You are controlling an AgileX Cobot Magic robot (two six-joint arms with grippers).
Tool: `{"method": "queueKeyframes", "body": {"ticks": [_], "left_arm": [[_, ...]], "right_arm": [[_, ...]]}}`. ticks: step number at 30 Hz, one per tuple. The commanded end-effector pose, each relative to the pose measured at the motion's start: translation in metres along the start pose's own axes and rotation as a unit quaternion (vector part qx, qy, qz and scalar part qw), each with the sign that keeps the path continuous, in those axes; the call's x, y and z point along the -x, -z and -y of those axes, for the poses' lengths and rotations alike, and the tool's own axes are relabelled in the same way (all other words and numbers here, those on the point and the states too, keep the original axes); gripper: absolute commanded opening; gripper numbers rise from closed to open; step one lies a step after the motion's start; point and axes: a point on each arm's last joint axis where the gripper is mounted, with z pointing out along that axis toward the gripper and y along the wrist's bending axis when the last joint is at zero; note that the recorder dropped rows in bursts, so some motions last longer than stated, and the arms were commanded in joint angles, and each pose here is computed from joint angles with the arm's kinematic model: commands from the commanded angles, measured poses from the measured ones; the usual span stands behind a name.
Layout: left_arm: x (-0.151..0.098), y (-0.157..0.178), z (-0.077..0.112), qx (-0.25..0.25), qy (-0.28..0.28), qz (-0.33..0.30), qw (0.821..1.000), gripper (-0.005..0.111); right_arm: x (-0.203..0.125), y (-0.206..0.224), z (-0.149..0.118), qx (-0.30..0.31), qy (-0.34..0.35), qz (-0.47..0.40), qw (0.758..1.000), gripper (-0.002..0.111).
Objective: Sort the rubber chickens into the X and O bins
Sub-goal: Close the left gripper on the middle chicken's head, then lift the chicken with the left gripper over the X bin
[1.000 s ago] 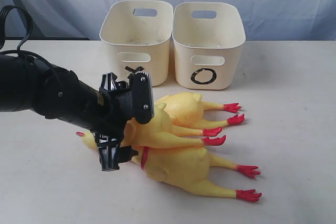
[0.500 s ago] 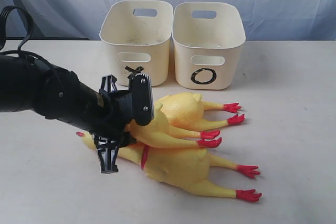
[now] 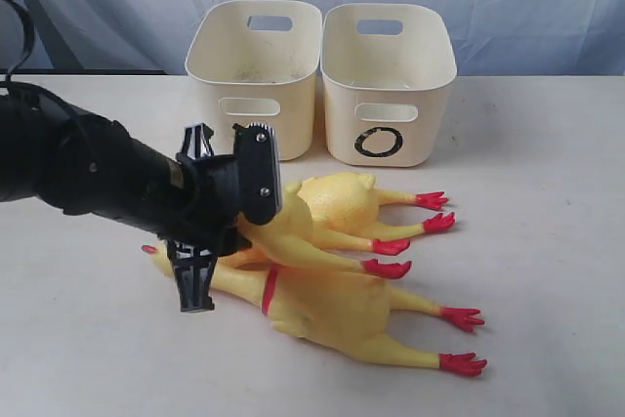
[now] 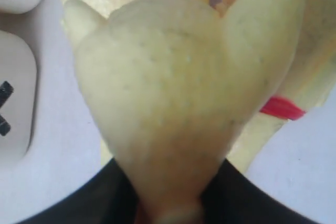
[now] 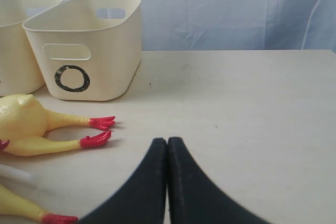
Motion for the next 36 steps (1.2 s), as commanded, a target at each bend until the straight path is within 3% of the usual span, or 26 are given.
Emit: {"method": "queueKeyframes", "body": {"ticks": [1, 8, 12, 17, 22, 29, 33, 36], "left_arm": [[0.007, 0.022, -0.005, 0.032, -0.01, 0.025, 0.999, 0.0], [0.017, 0.053, -0.016, 0.103, -0.007, 0.08, 0.992, 0.0], [0.027, 0.066, -0.031, 0.185, 0.057, 0.155, 0.969, 0.0], [0.035, 0.082, -0.055, 0.294, 0.164, 0.262, 0.904, 0.0], [0.023, 0.094, -0.077, 0.389, 0.231, 0.306, 0.837, 0.0], [0.005, 0.079, -0.096, 0.414, 0.329, 0.348, 0.774, 0.0], [0.002, 0.062, -0.112, 0.402, 0.365, 0.361, 0.758, 0.0], [0.003, 0.045, -0.124, 0.395, 0.37, 0.361, 0.76, 0.0]], "right_arm": [[0.0, 0.0, 0.0, -0.002, 0.002, 0.007, 1.0, 0.0], [0.0, 0.0, 0.0, -0.002, 0.002, 0.007, 1.0, 0.0], [0.0, 0.0, 0.0, -0.002, 0.002, 0.007, 1.0, 0.0], [0.0, 0.0, 0.0, -0.002, 0.001, 0.007, 1.0, 0.0], [0.0, 0.0, 0.0, -0.001, -0.001, 0.007, 1.0, 0.0], [0.0, 0.0, 0.0, -0.001, -0.001, 0.007, 1.0, 0.0], [0.0, 0.0, 0.0, -0.001, -0.001, 0.007, 1.0, 0.0], [0.0, 0.0, 0.0, -0.001, -0.001, 0.007, 1.0, 0.0]]}}
